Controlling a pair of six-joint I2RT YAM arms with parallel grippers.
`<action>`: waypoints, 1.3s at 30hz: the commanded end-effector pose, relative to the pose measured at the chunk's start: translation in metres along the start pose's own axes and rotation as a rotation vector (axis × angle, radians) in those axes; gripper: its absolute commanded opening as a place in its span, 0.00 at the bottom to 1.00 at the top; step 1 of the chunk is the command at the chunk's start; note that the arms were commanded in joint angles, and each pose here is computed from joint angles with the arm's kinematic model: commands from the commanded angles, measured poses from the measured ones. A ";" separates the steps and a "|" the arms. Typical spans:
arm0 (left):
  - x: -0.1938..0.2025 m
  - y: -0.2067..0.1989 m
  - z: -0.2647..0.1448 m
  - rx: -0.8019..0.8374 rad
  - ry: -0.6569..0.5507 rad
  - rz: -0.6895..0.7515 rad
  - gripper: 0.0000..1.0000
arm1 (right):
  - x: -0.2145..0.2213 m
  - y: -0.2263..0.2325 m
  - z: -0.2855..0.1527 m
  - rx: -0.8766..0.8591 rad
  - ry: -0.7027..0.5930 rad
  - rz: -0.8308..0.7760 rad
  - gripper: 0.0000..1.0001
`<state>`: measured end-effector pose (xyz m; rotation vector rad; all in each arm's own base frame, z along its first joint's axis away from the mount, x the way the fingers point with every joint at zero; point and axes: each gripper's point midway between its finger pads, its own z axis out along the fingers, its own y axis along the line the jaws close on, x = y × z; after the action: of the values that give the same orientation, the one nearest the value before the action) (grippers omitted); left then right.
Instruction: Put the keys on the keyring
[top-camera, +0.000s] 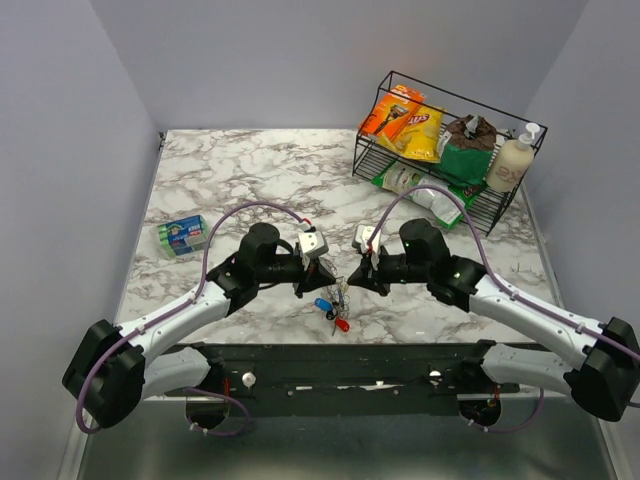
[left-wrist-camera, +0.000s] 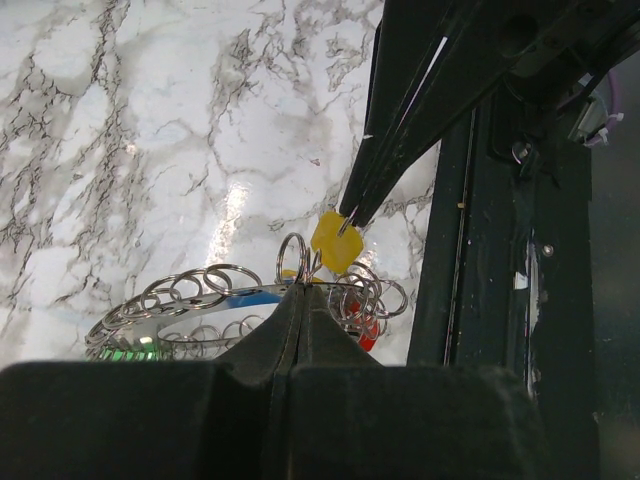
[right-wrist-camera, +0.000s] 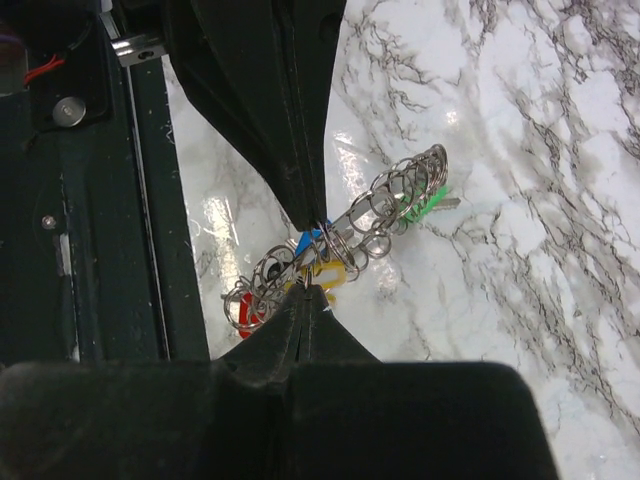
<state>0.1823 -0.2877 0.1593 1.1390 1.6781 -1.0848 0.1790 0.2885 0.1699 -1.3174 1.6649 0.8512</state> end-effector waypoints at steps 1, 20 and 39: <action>-0.006 -0.005 0.002 0.034 -0.019 0.023 0.00 | -0.024 0.004 0.000 -0.052 -0.050 -0.034 0.00; -0.010 -0.005 -0.001 0.026 -0.028 0.034 0.00 | -0.017 0.002 0.014 -0.084 -0.006 0.013 0.01; -0.014 -0.009 -0.004 0.028 -0.039 0.044 0.00 | -0.012 -0.006 0.014 -0.029 0.016 0.034 0.01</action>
<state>0.1817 -0.2872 0.1622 1.1378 1.6695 -1.0840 0.1822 0.3040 0.1600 -1.3528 1.7153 0.9162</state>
